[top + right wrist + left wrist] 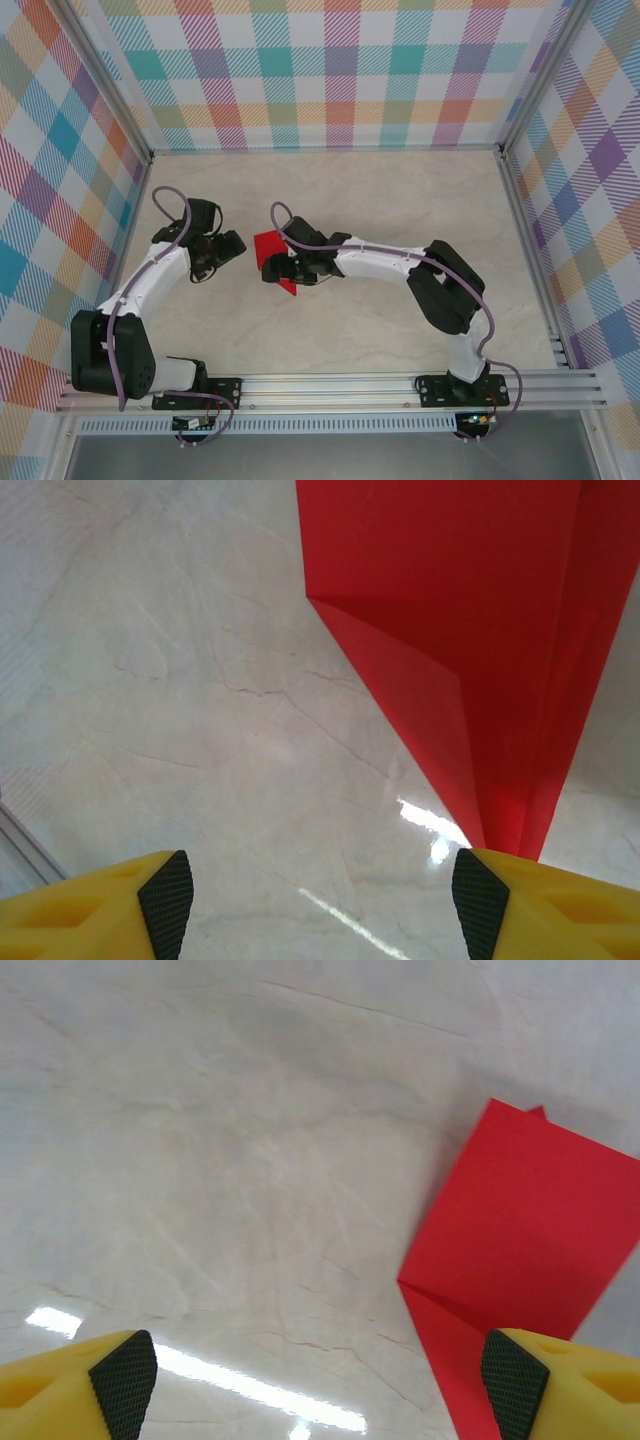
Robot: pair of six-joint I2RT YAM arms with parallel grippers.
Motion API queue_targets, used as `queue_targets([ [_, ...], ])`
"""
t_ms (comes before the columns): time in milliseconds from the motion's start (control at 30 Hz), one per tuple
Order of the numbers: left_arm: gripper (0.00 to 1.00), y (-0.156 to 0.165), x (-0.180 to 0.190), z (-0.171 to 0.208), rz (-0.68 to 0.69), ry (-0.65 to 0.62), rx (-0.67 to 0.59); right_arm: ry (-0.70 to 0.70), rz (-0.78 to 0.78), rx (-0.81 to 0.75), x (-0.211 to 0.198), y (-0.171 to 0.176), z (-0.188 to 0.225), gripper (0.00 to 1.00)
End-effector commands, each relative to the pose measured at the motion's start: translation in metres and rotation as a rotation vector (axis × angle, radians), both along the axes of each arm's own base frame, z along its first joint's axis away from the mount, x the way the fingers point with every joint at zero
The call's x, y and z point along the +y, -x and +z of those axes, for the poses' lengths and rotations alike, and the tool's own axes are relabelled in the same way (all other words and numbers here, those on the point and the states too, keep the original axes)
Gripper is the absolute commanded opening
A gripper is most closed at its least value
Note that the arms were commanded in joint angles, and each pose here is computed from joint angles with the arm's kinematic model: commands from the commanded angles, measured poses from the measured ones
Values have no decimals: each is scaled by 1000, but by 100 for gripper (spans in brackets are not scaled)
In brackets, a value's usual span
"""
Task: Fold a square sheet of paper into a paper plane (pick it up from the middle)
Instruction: Turn over the paper at the center of the table, then fold the wing for the fifth time at the center of the table.
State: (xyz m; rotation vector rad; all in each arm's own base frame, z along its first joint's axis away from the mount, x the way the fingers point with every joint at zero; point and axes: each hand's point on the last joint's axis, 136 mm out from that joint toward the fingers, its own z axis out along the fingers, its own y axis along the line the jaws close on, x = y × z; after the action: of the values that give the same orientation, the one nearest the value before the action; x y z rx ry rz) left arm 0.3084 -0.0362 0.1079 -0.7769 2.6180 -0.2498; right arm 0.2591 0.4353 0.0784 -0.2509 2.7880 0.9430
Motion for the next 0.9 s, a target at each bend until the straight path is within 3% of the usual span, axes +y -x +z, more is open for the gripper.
queue_targets([
  [0,88,0,4,0,40,45,-22,-36,23,-33,14,-13,8,70],
  [433,88,0,3,-11,45,74,7,-18,5,-25,17,-25,-2,67],
  [633,89,0,8,-10,64,64,4,-147,98,-9,38,-15,16,66],
  [867,89,1,12,-11,83,74,3,-58,27,31,31,-26,-18,62],
])
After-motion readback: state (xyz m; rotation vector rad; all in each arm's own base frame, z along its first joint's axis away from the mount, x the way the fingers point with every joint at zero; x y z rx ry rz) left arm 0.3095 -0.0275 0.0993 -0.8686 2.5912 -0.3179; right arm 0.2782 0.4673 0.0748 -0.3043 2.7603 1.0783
